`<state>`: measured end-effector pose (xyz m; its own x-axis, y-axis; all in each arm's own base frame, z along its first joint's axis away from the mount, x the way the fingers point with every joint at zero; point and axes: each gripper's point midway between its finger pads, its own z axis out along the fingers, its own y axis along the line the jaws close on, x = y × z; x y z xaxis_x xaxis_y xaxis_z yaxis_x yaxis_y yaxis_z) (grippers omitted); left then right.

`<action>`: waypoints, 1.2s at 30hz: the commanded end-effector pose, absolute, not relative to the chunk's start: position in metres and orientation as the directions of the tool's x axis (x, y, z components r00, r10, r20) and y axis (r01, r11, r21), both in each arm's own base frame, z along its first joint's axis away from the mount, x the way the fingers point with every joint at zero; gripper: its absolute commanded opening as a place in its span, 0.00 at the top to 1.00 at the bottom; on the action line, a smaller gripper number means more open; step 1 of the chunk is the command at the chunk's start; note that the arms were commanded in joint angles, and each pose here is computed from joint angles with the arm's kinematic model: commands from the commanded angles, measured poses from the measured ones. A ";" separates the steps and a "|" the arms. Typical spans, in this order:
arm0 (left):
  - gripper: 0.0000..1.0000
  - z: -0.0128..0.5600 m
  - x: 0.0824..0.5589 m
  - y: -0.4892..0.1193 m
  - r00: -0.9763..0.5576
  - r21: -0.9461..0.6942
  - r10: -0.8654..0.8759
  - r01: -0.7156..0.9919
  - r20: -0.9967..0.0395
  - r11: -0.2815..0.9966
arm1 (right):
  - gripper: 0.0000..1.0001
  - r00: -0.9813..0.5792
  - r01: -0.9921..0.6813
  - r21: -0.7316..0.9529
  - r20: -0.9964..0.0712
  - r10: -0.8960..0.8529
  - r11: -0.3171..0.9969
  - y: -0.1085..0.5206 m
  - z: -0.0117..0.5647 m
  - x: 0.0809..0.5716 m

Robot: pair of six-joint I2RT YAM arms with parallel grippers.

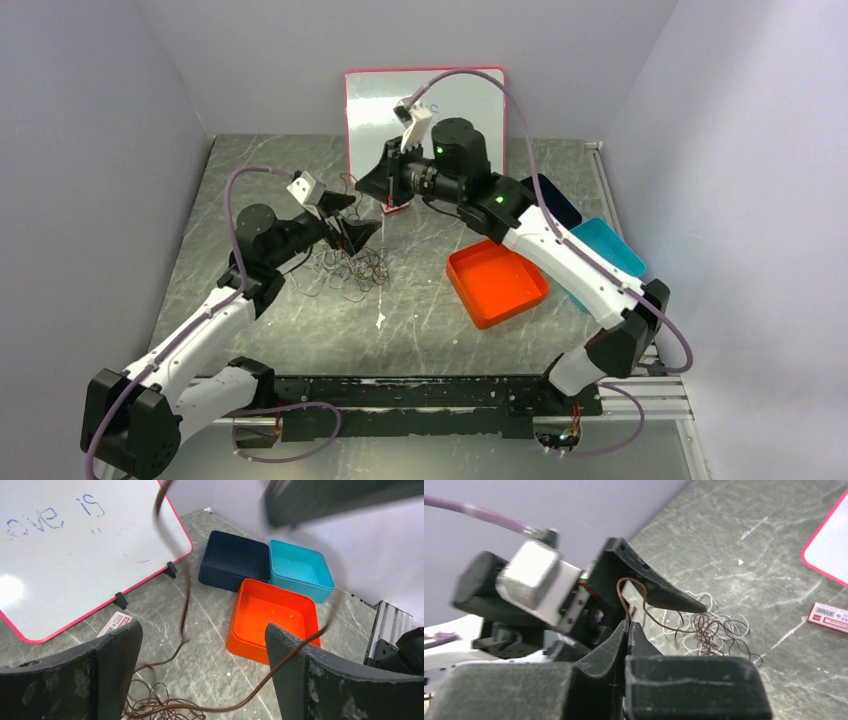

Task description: Untangle the cables

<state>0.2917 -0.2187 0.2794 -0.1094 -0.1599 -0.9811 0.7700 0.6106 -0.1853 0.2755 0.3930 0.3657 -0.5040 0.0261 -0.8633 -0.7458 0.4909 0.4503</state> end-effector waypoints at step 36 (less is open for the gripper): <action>0.61 0.128 0.297 -0.222 -0.429 -0.411 -0.154 0.610 -0.890 0.678 | 1.00 -0.114 -0.812 0.326 -0.902 0.416 0.484 0.313 0.562 0.241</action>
